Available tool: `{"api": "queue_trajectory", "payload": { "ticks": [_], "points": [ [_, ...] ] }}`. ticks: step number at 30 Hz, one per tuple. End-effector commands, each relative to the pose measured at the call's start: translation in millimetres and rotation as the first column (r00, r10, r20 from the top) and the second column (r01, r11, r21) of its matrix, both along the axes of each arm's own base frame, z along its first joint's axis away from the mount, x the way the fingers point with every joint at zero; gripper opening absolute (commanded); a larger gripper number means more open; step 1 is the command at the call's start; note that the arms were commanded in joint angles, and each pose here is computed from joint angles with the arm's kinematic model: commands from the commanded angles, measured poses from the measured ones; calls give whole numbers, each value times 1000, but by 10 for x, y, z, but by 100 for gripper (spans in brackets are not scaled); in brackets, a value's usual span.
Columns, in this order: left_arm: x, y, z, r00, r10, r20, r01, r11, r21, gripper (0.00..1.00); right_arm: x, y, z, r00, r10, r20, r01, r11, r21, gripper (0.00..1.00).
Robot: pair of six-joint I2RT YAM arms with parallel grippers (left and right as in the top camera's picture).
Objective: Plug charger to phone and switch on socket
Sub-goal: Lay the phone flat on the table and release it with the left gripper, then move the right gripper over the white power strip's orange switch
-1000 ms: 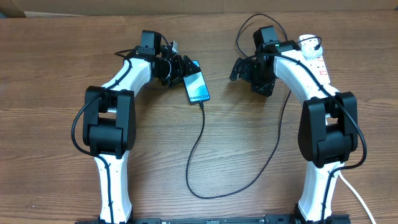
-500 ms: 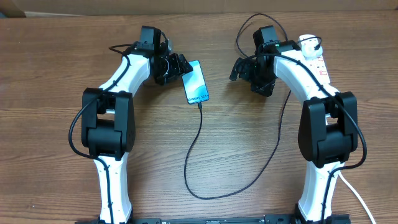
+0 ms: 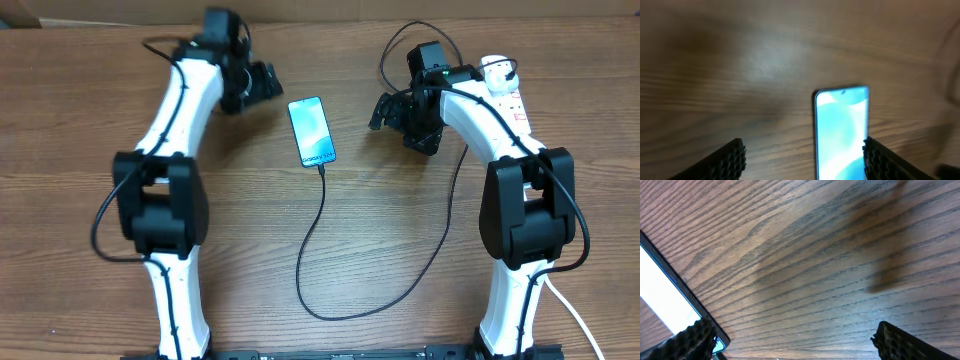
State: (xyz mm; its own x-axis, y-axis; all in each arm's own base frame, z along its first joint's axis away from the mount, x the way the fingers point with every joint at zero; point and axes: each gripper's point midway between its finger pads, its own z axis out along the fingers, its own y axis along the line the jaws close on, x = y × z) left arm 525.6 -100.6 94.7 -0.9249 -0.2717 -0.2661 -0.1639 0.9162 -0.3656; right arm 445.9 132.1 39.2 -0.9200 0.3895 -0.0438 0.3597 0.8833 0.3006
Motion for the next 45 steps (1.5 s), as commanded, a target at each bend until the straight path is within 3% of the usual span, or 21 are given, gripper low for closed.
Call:
{"api": "queue_trajectory", "payload": {
  "ticks": [1,3,5,12,17,23,31,36,37,41,45],
  "points": [
    [57,397,1170,970,52,239,-72,995,73,72,64,32,167,999,8,45,-8,1000,6,100],
    [-26,600,1378,959,93,269,-128,985,117,80,63,38,174,999,8,45,-9,1000,10,100],
    [-133,802,1496,952,132,275,-184,967,174,100,69,39,220,999,8,48,-9,1000,19,100],
    [-378,1120,1413,961,194,198,-245,927,282,100,227,-56,922,974,117,194,-108,993,-55,100],
    [-364,1101,1351,960,212,184,-256,928,271,100,369,-469,1734,938,61,342,21,973,-232,100],
    [-360,1098,1344,960,210,184,-255,928,272,100,448,-1135,2393,870,-58,489,221,933,-283,100],
    [-360,1098,1344,960,210,184,-255,928,272,100,290,-2369,2245,791,-427,438,543,821,-179,100],
    [-360,1098,1344,960,210,184,-255,928,272,100,236,-2853,1987,760,-515,396,611,775,-164,100],
    [-360,1098,1344,960,210,184,-255,928,272,100,254,-2945,1847,761,-525,381,617,767,-175,100],
    [-360,1098,1344,960,210,184,-255,928,272,100,538,-3035,1319,888,-281,363,402,858,-320,100],
    [-360,1098,1344,960,210,184,-255,928,272,100,573,-3061,1003,910,-273,312,375,863,-339,100]
  ]
}}
